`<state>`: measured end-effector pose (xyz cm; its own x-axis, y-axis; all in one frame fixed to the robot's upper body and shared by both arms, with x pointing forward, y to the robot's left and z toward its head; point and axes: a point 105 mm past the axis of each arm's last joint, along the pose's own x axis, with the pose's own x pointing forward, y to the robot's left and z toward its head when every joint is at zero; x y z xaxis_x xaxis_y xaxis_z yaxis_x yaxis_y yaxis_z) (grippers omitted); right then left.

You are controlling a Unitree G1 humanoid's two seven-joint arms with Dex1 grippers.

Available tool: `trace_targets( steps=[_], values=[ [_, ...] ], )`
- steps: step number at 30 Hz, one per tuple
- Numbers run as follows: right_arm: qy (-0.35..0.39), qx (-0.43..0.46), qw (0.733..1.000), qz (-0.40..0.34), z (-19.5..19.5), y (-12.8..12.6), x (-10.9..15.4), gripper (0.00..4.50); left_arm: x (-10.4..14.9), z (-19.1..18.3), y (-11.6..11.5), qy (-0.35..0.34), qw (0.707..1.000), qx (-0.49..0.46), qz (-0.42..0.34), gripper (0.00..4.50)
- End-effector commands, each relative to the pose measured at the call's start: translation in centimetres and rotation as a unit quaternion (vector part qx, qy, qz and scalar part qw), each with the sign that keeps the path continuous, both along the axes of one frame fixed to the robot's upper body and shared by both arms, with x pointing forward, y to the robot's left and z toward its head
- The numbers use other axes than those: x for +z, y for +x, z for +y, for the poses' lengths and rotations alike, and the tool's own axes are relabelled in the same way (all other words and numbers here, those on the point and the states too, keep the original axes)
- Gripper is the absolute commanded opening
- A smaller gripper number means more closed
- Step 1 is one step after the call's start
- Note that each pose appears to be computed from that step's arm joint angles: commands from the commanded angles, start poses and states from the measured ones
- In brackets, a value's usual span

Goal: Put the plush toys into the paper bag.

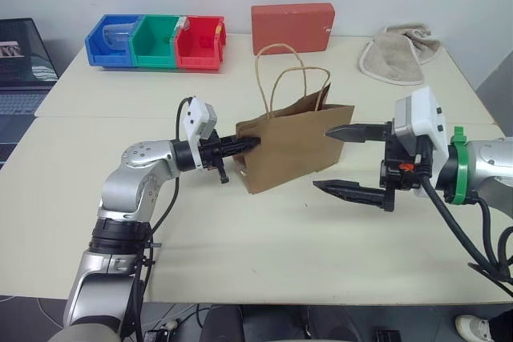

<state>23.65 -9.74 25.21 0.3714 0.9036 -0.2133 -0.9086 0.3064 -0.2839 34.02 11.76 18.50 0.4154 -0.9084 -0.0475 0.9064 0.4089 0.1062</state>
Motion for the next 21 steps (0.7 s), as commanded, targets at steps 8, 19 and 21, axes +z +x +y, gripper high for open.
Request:
trace_targets(
  steps=[8,19,21],
  values=[
    [-0.022,-0.04,0.999,-0.014,-3.4,-2.0,1.1,4.5,2.3,-2.2,-1.2,-0.002,0.991,-0.133,-0.003,0.01],
    [-0.029,-0.125,0.992,-0.002,-5.4,-4.3,1.0,4.5,0.2,-5.3,0.0,0.054,0.977,-0.205,-0.005,0.01],
    [-0.028,-0.126,0.992,0.001,-5.2,-4.5,0.8,4.5,-0.3,-5.4,0.2,0.067,0.977,-0.202,-0.013,0.01]
  ],
)
